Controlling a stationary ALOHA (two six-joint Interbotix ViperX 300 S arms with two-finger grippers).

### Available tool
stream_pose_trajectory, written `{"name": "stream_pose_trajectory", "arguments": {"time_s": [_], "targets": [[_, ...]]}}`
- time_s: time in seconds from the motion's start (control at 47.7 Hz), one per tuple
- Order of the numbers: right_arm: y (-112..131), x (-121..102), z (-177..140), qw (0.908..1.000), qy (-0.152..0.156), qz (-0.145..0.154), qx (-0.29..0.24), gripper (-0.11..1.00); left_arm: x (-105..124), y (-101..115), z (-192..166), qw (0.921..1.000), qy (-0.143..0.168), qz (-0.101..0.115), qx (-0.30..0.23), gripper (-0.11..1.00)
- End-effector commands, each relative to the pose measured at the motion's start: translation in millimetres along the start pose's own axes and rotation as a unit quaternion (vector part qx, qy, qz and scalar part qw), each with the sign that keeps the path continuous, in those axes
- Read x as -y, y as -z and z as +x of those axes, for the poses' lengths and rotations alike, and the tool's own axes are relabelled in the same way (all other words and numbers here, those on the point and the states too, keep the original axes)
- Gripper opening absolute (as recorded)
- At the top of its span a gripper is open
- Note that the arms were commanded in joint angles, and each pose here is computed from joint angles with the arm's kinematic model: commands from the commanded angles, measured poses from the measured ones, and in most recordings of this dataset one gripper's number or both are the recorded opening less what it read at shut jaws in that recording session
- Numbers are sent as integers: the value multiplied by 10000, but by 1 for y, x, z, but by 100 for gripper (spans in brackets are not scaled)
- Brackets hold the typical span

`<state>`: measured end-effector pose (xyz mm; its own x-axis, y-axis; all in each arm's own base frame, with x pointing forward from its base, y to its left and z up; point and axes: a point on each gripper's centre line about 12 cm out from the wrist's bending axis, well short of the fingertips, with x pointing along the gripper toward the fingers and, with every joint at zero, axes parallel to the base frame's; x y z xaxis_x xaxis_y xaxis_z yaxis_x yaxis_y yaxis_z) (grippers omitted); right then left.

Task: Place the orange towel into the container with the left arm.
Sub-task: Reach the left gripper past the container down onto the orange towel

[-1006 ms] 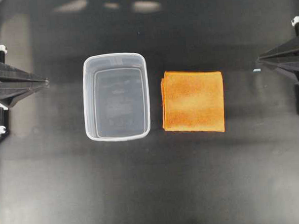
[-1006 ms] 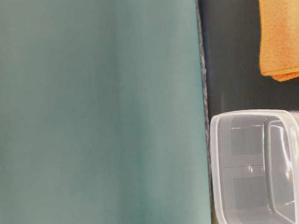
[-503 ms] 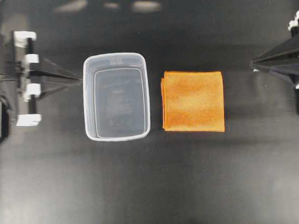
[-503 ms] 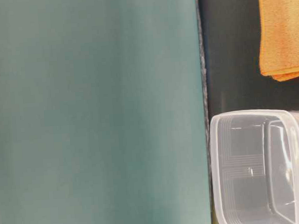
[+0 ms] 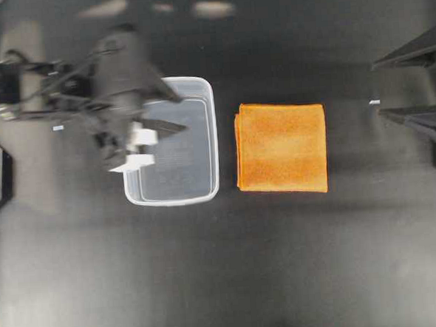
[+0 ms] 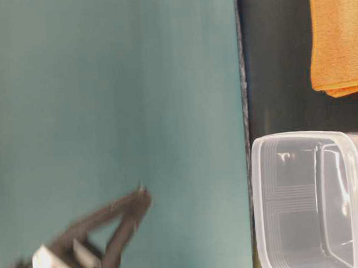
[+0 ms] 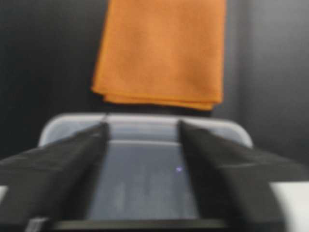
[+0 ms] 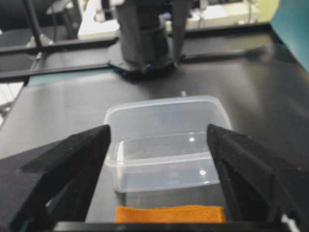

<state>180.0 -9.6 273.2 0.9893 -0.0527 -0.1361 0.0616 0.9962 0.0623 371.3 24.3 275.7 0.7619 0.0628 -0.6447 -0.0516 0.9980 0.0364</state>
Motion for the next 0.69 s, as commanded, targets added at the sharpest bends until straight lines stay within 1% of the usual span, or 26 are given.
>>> {"name": "stream_pose_trajectory", "arguments": {"time_s": [0.0, 0.063, 0.105, 0.126, 0.252, 0.398, 0.461, 0.545, 0.608, 0.671], "targets": [[-5, 0, -4, 10000, 8, 17, 85, 77, -2, -23, 19, 9996, -21, 12, -269, 70], [-7, 0, -8, 9999, 4, 25, 116, 77, -3, -30, 35, 9989, -32, 24, -476, 83], [-6, 0, -11, 9999, 2, 32, 123, 77, -3, -34, 46, 9983, -30, 55, -576, 89], [-7, 0, -12, 9999, 1, 40, 123, 77, -3, -36, 52, 9981, -29, 70, -607, 90], [-8, 0, -18, 9999, -3, 78, 108, 77, -4, -46, 90, 9969, -17, 265, -738, 88], [-5, 0, -24, 9999, -4, 100, 54, 77, -3, -50, 130, 9944, 25, 631, -844, 88], [-5, 0, -26, 9998, -8, 169, 77, 77, -1, -52, 145, 9934, 47, 756, -857, 88], [-3, 0, -27, 9995, -9, 292, 76, 77, 0, -52, 160, 9927, 59, 776, -925, 88], [-1, 0, -27, 9993, -7, 368, 53, 77, 0, -48, 171, 9914, 69, 761, -1062, 88], [0, 0, -27, 9992, -6, 407, 46, 77, 3, -39, 180, 9884, 104, 785, -1295, 88]]}}
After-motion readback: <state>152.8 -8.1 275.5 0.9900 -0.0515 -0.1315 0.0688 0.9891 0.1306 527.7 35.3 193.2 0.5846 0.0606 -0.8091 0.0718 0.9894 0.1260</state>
